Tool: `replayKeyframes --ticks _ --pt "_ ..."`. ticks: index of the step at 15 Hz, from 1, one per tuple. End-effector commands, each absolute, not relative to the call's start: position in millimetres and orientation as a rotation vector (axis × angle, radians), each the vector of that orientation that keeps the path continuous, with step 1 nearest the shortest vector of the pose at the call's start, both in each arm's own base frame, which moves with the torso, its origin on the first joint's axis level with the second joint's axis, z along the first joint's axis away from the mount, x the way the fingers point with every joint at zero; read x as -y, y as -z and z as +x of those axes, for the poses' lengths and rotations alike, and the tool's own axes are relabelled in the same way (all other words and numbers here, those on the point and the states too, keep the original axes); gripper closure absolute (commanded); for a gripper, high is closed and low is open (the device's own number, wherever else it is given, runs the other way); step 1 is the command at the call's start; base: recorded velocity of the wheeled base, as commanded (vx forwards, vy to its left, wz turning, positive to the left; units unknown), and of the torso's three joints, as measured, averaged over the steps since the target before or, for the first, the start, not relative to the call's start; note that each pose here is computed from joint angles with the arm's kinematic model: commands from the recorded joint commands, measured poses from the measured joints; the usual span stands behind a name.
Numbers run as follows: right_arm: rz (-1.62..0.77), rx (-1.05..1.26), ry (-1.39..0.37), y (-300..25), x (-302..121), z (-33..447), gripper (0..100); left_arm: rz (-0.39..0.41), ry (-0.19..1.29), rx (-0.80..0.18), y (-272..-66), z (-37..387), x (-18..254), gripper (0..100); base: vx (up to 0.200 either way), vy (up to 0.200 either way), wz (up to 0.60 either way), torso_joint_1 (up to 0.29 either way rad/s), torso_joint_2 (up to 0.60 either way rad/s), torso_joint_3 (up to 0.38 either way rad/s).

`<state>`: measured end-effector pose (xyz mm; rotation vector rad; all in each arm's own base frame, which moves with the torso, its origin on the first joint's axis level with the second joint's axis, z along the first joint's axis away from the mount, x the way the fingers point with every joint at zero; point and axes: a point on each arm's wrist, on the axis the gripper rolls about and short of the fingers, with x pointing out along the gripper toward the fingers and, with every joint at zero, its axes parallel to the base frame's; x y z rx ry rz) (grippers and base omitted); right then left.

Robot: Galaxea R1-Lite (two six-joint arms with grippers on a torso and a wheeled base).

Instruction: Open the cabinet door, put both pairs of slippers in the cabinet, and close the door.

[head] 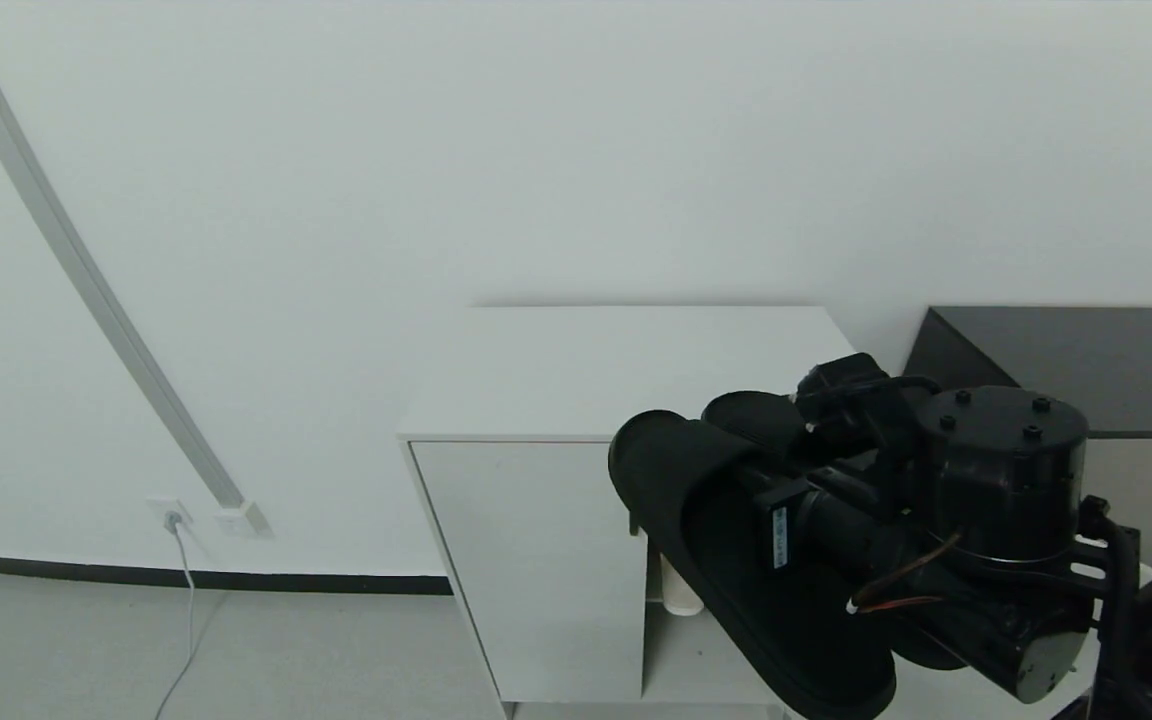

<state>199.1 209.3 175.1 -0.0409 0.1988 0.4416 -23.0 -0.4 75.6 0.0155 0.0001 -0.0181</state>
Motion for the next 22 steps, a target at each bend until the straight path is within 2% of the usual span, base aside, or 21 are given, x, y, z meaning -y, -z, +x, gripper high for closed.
replayKeyframes --ticks 1,3,22 --pt "-0.045 -0.199 -0.444 -174.3 -209.1 198.0 100 0.015 0.017 -0.001 -75.6 -22.9 0.4 100 0.000 -0.200 0.00 -0.002 0.00 0.002" --pt "-0.045 -0.199 -0.445 -174.2 -207.9 196.3 100 0.015 0.018 -0.001 -75.6 -22.9 0.4 100 0.000 -0.200 0.00 0.002 0.00 0.002" --pt "-0.069 -0.201 -0.446 -169.6 -205.5 194.8 100 0.015 0.018 -0.001 -75.6 -22.9 0.4 100 0.000 0.000 0.00 -0.006 0.01 0.007"
